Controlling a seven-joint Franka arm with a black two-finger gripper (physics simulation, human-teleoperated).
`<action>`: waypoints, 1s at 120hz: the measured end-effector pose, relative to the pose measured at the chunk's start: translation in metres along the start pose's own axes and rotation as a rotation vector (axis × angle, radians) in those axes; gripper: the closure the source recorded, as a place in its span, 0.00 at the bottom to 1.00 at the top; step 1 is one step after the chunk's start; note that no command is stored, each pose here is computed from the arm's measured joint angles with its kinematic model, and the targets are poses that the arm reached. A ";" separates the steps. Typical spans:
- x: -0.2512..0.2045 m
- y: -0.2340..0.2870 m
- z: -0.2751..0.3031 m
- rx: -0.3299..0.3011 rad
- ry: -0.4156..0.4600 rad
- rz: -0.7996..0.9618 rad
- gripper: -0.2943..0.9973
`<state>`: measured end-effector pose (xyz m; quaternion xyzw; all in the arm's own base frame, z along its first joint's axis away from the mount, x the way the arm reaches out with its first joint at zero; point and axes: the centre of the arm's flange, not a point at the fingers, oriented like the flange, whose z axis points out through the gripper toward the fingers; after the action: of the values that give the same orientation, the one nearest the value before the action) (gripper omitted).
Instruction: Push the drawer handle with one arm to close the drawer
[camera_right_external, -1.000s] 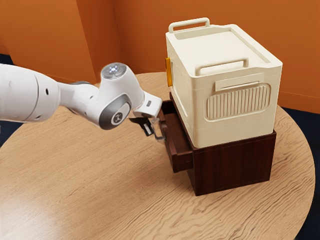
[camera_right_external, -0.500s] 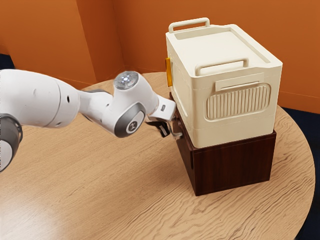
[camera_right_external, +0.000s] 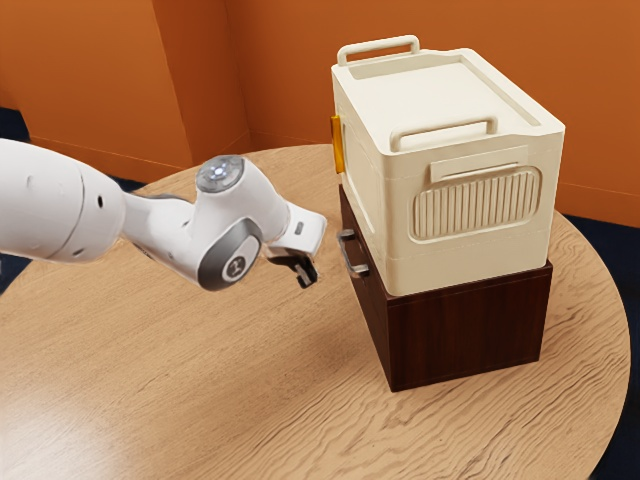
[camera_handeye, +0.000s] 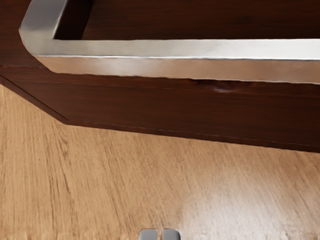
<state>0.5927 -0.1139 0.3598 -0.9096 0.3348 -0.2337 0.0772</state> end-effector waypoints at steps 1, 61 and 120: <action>-0.001 -0.001 -0.002 0.002 -0.002 -0.001 0.84; 0.018 -0.093 -0.098 -0.083 -0.205 -0.192 0.84; 0.038 -0.083 -0.151 -0.156 -0.438 -0.214 0.37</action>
<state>0.5937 -0.0721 0.5314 -0.9720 0.2288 -0.0113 0.0522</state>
